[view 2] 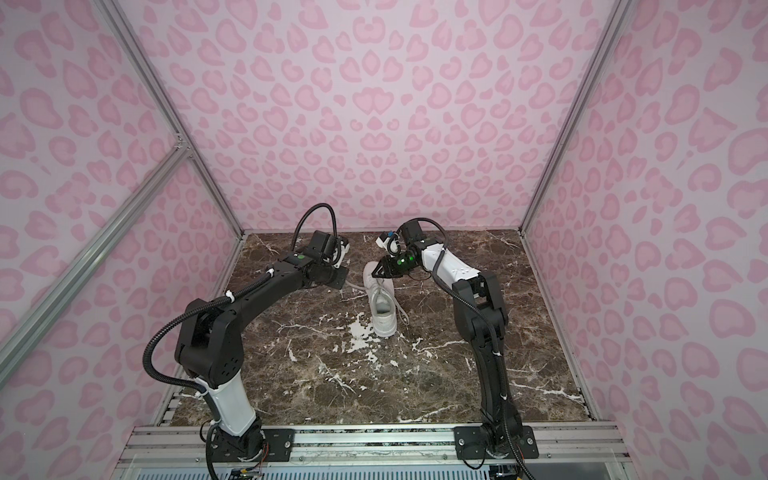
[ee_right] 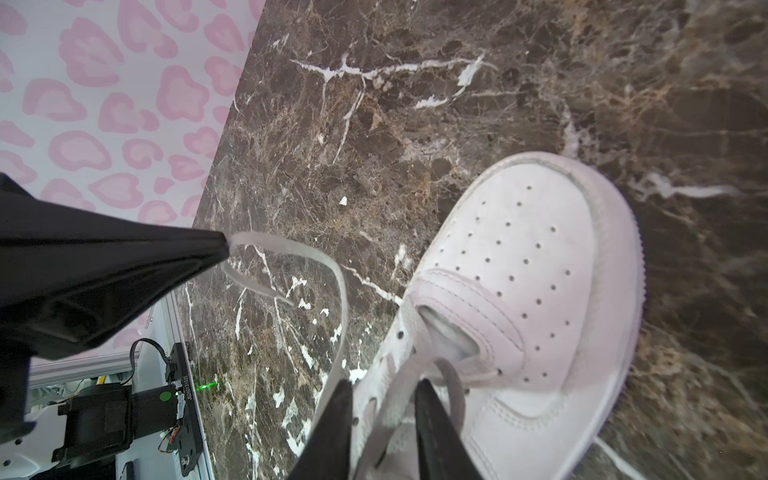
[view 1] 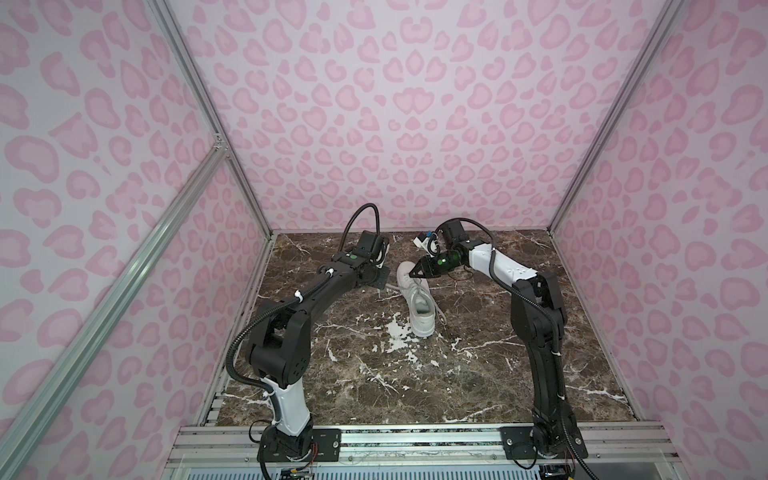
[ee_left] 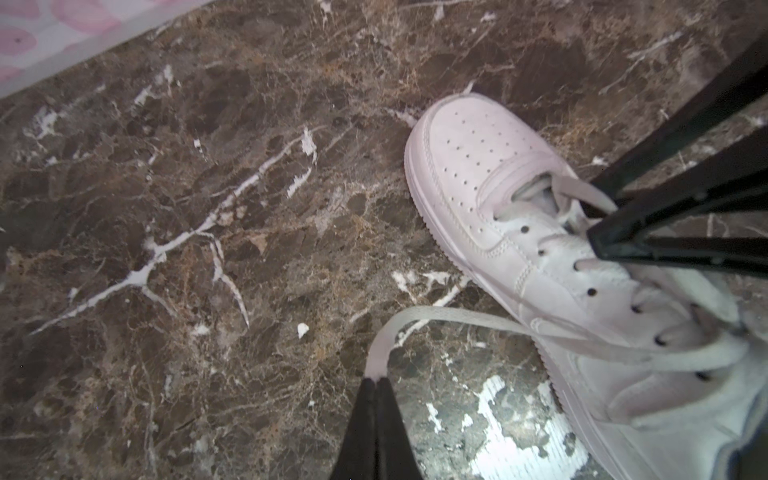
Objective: Tie the shoes
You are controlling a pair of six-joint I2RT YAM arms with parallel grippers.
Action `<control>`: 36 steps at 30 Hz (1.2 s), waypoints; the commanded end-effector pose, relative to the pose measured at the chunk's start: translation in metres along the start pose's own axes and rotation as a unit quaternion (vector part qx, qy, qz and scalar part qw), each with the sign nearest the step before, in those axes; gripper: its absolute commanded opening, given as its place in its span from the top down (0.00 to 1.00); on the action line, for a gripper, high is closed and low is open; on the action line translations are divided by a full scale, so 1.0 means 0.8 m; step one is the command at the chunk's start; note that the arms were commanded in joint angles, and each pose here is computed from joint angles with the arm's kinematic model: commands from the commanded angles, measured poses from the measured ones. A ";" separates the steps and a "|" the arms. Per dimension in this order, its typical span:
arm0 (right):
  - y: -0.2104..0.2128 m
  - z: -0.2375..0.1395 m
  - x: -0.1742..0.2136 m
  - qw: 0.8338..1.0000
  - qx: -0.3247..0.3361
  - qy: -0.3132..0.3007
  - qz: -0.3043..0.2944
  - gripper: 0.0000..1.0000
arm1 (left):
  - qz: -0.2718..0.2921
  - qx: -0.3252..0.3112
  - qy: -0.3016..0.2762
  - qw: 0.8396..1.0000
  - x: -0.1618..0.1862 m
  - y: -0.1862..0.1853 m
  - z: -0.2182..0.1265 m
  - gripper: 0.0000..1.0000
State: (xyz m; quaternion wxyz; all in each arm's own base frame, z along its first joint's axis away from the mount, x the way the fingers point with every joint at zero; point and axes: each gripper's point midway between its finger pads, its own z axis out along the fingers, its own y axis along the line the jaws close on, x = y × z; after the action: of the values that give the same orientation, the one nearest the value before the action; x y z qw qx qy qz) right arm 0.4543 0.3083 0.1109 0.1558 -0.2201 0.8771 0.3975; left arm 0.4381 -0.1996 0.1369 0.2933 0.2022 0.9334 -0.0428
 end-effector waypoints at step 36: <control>0.077 -0.025 0.044 0.991 -0.032 -0.107 -0.078 0.97 | -0.062 0.323 -0.129 0.936 -0.205 -0.146 0.060 0.97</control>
State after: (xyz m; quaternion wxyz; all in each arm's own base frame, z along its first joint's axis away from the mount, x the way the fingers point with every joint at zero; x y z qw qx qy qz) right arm 0.3830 0.3196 0.1425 0.2367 -0.2385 0.8303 0.4446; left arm 0.5352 -0.3544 0.1671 0.3120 0.2246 0.8618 -0.3310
